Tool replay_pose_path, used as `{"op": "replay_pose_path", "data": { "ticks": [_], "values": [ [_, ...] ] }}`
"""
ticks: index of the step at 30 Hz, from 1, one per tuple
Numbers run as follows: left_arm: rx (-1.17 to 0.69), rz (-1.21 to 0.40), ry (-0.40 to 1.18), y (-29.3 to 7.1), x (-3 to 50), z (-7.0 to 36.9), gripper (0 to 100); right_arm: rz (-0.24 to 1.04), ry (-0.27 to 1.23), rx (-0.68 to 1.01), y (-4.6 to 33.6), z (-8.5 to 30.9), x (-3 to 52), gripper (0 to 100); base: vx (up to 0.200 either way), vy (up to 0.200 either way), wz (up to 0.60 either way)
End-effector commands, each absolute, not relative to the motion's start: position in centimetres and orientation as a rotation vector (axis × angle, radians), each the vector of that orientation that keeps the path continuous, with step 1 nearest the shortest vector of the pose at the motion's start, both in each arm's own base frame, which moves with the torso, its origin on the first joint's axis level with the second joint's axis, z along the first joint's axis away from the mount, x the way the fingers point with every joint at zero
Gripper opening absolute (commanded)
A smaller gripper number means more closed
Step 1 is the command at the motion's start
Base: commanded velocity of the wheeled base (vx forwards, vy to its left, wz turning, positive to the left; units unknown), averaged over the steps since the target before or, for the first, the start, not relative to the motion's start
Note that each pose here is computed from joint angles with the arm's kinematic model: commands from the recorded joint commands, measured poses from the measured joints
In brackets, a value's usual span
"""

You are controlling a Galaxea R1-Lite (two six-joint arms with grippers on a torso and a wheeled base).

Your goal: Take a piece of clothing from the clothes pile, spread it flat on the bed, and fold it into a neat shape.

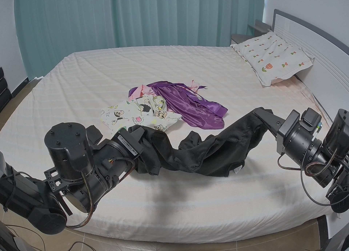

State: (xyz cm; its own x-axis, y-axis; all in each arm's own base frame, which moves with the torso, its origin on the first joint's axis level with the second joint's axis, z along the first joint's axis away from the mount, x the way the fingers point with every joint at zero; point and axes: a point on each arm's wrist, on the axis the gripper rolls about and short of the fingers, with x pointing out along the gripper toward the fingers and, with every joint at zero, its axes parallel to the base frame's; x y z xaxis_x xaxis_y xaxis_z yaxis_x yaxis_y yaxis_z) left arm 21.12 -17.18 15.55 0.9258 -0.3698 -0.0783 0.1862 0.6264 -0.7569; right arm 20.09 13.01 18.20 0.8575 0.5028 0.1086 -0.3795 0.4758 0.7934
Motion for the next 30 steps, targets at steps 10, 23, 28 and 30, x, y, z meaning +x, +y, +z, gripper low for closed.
{"op": "replay_pose_path", "data": {
  "ticks": [10,23,28,30],
  "values": [
    [-0.838,-0.335,0.233,-17.1,20.9,15.6,0,0.541,0.148,0.929,12.9,18.2,20.0,0,0.0,-0.18,0.0],
    [-0.857,-0.351,0.193,-16.7,20.5,16.8,0,0.521,0.094,0.892,12.7,18.8,19.6,0,0.0,-0.2,0.0],
    [-0.866,-0.357,0.178,-16.6,20.4,17.2,0,0.535,0.053,0.903,12.3,19.8,19.1,0,0.0,-0.2,0.0],
    [-0.871,-0.361,0.174,-16.6,20.3,17.4,0,0.536,0.04,0.905,12.1,20.1,19.0,0,0.0,-0.2,0.0]
  ]
}}
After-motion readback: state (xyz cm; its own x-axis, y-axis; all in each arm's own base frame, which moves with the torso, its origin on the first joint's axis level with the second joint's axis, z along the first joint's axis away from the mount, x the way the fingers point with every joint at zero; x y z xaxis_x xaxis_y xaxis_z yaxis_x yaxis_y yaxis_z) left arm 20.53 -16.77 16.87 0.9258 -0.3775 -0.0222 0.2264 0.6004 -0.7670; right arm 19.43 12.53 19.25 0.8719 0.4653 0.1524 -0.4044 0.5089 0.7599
